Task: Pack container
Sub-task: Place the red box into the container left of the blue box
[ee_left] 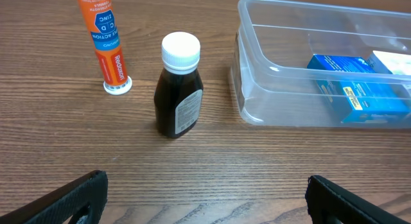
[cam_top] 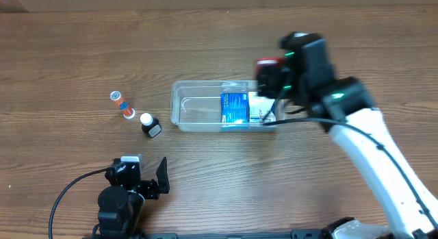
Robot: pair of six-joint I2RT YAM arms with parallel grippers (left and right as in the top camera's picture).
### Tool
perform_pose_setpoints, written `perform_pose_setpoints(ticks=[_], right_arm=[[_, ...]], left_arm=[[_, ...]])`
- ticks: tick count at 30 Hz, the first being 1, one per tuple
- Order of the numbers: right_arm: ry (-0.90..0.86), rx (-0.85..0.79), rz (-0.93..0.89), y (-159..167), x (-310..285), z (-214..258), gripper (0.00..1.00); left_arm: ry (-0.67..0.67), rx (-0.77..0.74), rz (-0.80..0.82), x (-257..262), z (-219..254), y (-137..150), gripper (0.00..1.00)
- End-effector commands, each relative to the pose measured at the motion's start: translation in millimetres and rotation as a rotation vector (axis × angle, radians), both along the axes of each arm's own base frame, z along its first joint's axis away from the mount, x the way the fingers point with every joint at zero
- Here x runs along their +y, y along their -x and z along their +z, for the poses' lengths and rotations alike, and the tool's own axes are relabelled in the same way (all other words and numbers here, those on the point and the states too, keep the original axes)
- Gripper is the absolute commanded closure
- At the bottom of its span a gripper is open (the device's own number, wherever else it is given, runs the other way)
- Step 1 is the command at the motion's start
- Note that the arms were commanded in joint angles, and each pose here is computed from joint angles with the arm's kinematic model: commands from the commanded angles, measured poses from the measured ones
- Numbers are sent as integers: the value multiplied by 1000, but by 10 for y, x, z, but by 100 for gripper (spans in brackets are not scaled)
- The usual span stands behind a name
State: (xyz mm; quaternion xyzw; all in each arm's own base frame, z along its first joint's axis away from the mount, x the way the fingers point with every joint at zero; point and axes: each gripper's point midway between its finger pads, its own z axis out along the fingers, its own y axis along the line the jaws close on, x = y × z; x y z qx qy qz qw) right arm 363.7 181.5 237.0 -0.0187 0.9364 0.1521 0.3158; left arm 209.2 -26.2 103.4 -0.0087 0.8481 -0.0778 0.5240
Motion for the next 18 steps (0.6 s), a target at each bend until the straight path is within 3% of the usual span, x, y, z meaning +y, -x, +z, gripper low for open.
perform_pose_setpoints(ticks=[1,5,10,13,18], right_arm=[[40,37,-9,-94,511,-473,29],[7,66,138,-162,1313,-1146,29],[-14,225,56,-55,1364,-1660,29],[3,247,54,-28,1342,-1742,20],[22,252,68,-5,1319,-1756,15]], left_arm=[[-14,-11,-16,-16,9,-2,0],[-14,-11,-16,-16,9,-2,0],[-14,-11,-16,-16,9,-2,0],[-14,-11,-16,-16,9,-2,0],[-14,-11,-16,-16,10,-2,0]])
